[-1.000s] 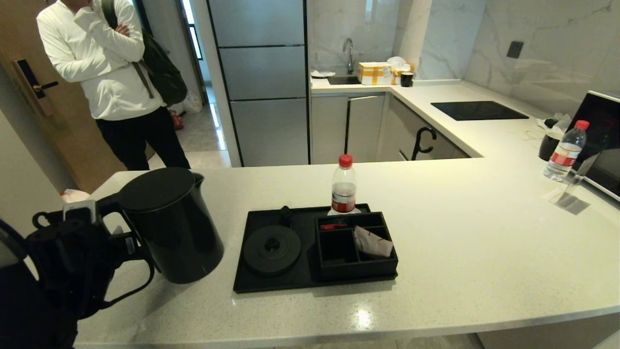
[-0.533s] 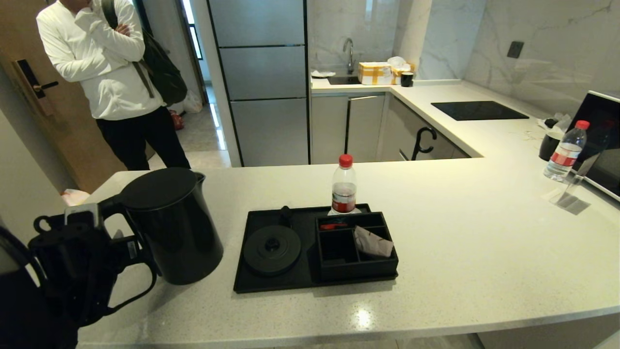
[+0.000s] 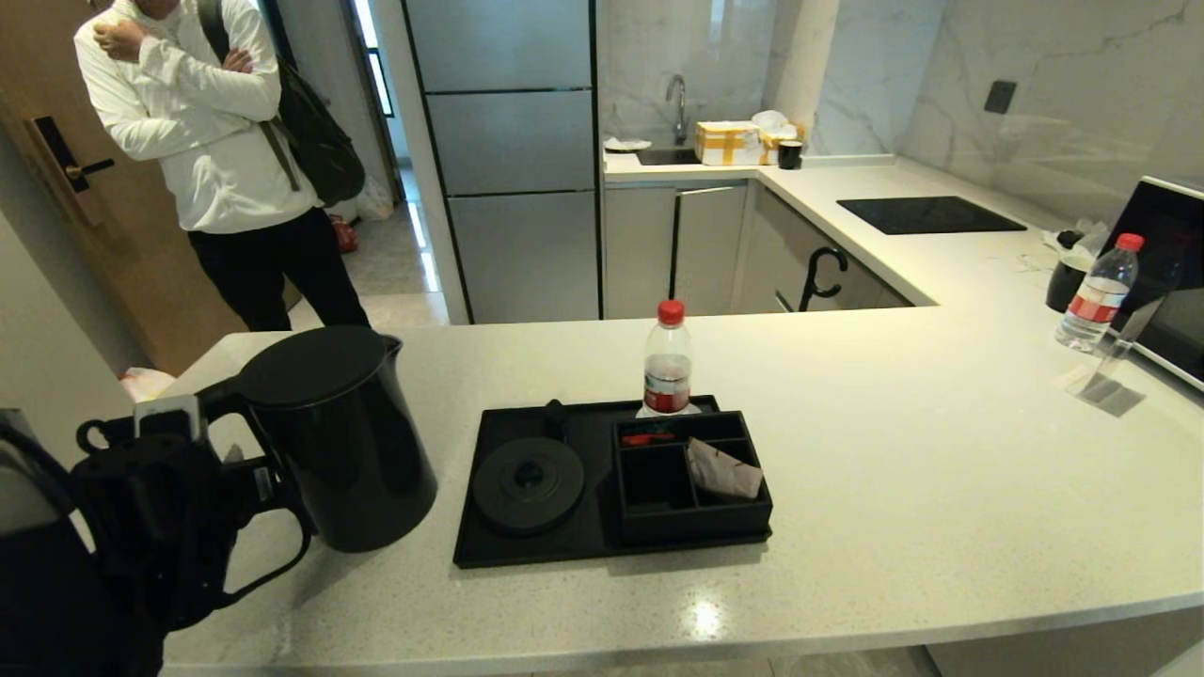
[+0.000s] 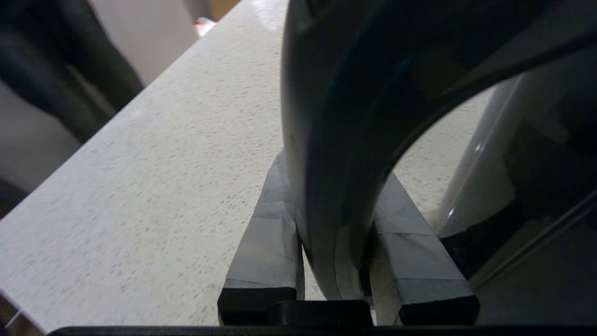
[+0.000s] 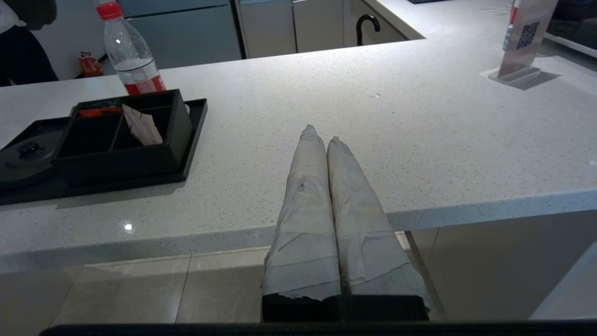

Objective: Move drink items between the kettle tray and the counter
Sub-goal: Place it on the left

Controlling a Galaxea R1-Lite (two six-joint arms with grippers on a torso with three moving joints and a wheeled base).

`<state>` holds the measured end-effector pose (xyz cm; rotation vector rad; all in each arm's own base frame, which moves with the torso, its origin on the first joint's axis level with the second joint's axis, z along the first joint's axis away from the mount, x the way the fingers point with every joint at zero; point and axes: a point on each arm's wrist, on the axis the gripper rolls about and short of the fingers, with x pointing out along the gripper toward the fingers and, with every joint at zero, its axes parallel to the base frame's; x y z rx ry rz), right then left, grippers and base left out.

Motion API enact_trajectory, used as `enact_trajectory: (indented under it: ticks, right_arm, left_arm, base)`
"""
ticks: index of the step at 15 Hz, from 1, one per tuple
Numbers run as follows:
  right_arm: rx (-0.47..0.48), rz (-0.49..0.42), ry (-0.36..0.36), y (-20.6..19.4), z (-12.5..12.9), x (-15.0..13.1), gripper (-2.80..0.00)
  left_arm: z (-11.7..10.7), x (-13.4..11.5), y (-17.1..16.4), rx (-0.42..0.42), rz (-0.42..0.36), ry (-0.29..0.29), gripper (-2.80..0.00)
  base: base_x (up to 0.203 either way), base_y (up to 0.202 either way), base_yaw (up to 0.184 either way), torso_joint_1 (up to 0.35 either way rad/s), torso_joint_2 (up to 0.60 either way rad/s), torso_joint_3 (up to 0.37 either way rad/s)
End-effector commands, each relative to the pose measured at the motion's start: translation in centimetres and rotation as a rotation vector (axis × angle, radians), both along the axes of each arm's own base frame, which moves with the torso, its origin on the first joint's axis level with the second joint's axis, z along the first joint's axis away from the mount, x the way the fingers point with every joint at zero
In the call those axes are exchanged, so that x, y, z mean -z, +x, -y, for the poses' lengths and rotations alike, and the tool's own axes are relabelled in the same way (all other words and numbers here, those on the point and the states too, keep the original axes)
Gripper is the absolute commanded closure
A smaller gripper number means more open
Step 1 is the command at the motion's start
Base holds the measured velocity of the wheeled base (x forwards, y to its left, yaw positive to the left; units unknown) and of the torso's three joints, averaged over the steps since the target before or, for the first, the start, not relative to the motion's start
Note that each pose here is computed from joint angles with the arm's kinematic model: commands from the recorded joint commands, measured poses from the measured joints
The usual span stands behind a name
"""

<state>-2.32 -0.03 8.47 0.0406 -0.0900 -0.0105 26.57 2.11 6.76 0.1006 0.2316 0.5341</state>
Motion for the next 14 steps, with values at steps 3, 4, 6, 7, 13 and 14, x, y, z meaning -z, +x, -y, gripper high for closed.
enact_trajectory:
  ticks: [3,4,6,7,13,14]
  right_arm:
    - [0.0,-0.028,0.0,0.23,0.0,0.8,0.0]
    - [0.0,-0.028,0.0,0.23,0.0,0.8,0.0]
    - [0.0,-0.03,0.0,0.25,0.0,0.85,0.0]
    - [0.0,-0.028,0.0,0.23,0.0,0.8,0.0]
    - [0.0,-0.029,0.0,0.24,0.0,0.81,0.0]
    - [0.0,-0.029,0.0,0.24,0.0,0.82,0.0]
  left_arm:
    - [-0.18,0.1,0.11,-0.071,-0.001,0.021,0.0]
    - [-0.16,0.03,0.18,-0.078,0.002,0.023,0.0]
    - [-0.3,-0.28,0.32,-0.148,0.013,0.046,0.0]
    - [-0.3,-0.31,0.25,-0.151,0.008,0.054,0.0]
    - [0.28,-0.2,-0.12,-0.157,-0.01,0.079,0.0]
    - [0.65,0.07,-0.45,-0.142,-0.029,0.082,0.0]
  base:
    - [0.0,0.0,0.0,0.0,0.0,0.0]
    - [0.0,0.0,0.0,0.0,0.0,0.0]
    - [0.0,0.0,0.0,0.0,0.0,0.0]
    - [0.0,0.0,0.0,0.0,0.0,0.0]
    - [0.0,0.0,0.0,0.0,0.0,0.0]
    - [0.0,0.0,0.0,0.0,0.0,0.0]
